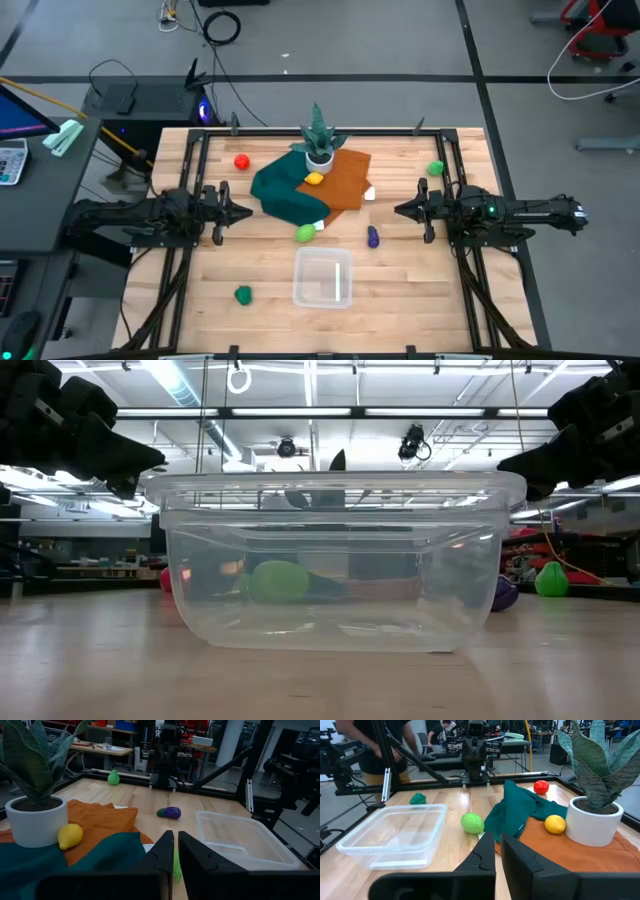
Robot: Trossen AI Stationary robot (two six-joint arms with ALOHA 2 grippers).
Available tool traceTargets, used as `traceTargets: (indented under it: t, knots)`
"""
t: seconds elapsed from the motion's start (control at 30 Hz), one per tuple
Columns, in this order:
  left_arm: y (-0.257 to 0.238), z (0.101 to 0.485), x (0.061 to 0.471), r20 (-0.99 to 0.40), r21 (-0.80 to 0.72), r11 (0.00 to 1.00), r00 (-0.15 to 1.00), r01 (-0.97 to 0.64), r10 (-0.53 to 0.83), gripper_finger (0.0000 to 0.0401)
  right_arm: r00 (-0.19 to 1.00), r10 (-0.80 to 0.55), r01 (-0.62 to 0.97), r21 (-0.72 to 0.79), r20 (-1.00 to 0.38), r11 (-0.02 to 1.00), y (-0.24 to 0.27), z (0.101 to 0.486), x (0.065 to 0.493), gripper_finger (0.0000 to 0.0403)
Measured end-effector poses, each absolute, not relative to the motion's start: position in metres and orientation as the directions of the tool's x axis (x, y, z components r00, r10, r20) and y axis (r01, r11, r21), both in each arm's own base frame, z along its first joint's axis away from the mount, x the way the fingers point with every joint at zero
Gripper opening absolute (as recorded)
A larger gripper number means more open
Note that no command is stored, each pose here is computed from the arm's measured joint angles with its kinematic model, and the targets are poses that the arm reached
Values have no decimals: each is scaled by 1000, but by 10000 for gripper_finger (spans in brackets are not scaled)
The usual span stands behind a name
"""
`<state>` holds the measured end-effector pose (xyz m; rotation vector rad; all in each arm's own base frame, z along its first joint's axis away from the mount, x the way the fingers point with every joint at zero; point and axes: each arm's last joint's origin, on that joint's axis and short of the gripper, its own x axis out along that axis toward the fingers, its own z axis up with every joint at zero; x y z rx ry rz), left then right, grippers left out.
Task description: Pick and placing Produce into tupperware
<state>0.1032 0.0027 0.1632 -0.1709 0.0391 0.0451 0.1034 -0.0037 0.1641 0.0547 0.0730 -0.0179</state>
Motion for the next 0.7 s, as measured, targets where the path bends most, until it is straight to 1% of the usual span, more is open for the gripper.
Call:
traceTargets:
  t: [0.43, 0.7]
  knots:
    - [3, 163, 103, -43, -169, 984, 998, -48, 42, 40, 997, -16, 20, 54, -74, 998, -4, 164, 103, 0]
    - [3, 163, 103, -42, -169, 984, 998, -48, 41, 30, 997, -16, 20, 54, -74, 998, -4, 164, 103, 0]
